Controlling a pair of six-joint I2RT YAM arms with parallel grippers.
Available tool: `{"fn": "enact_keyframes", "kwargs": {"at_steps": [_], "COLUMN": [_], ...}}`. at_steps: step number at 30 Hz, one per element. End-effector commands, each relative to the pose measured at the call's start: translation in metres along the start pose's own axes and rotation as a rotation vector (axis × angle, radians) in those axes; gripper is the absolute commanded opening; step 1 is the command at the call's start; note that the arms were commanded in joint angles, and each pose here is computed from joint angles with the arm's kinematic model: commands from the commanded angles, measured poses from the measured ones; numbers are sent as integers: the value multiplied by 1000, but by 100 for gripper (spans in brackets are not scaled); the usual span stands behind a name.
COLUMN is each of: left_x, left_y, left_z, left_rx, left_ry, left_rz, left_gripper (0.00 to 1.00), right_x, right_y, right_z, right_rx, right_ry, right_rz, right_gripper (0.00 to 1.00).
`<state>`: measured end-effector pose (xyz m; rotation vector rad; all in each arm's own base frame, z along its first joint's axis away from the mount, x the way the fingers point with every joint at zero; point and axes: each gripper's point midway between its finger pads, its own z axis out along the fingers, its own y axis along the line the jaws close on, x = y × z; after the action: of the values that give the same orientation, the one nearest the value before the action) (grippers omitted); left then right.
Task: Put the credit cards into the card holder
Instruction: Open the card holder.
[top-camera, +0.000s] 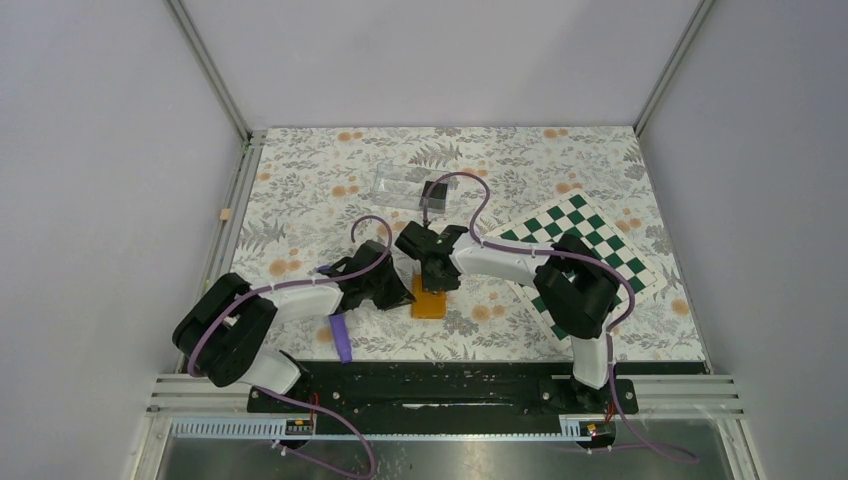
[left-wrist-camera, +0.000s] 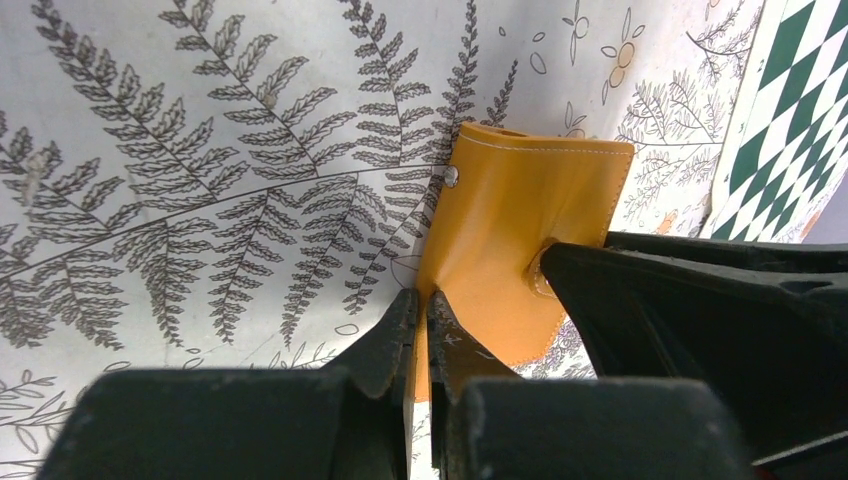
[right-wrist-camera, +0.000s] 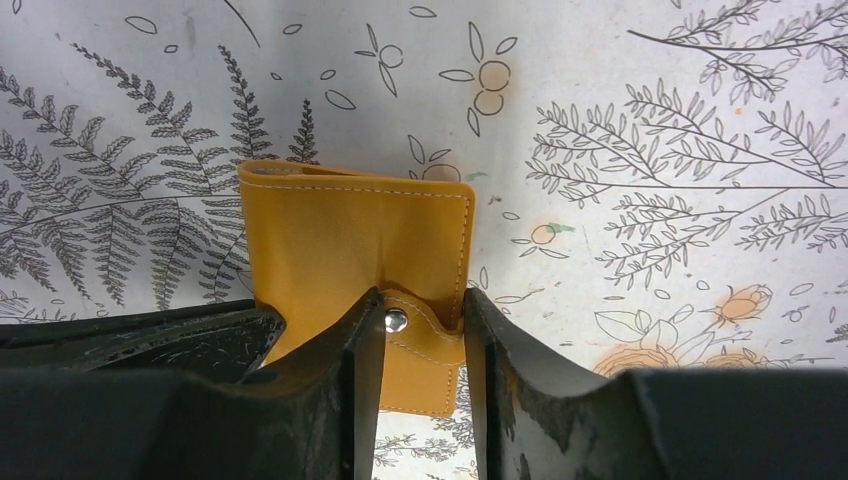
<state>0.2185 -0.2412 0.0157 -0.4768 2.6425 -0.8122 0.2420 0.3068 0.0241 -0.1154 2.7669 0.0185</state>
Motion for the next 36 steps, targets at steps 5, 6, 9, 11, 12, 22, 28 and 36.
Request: {"fn": "enact_keyframes", "kwargs": {"at_steps": [5, 6, 9, 11, 12, 22, 28, 36], "left_x": [14, 15, 15, 14, 14, 15, 7, 10], "left_y": [61, 60, 60, 59, 59, 50, 35, 25], "left_z": [3, 3, 3, 3, 3, 0, -12, -6], "left_rx": [-261, -261, -263, -263, -262, -220, -74, 112], "left_ry": [23, 24, 24, 23, 24, 27, 2, 88], "left_rz": [16, 17, 18, 19, 21, 40, 11, -71], "left_gripper": [0, 0, 0, 0, 0, 0, 30, 52], "right_x": [-13, -14, -14, -15, -15, -2, 6, 14], "right_y": [-48, -51, -56, -48, -43, -7, -1, -1], "right_z": [-23, -24, -25, -26, -28, -19, -7, 6], "right_rx": [117, 117, 95, 37, 3, -157, -176, -298], "right_ry": [-61, -63, -56, -55, -51, 34, 91, 163], "right_rz": [27, 32, 55, 49, 44, 11, 38, 169], "right_gripper": [38, 38, 39, 41, 42, 49, 53, 50]}}
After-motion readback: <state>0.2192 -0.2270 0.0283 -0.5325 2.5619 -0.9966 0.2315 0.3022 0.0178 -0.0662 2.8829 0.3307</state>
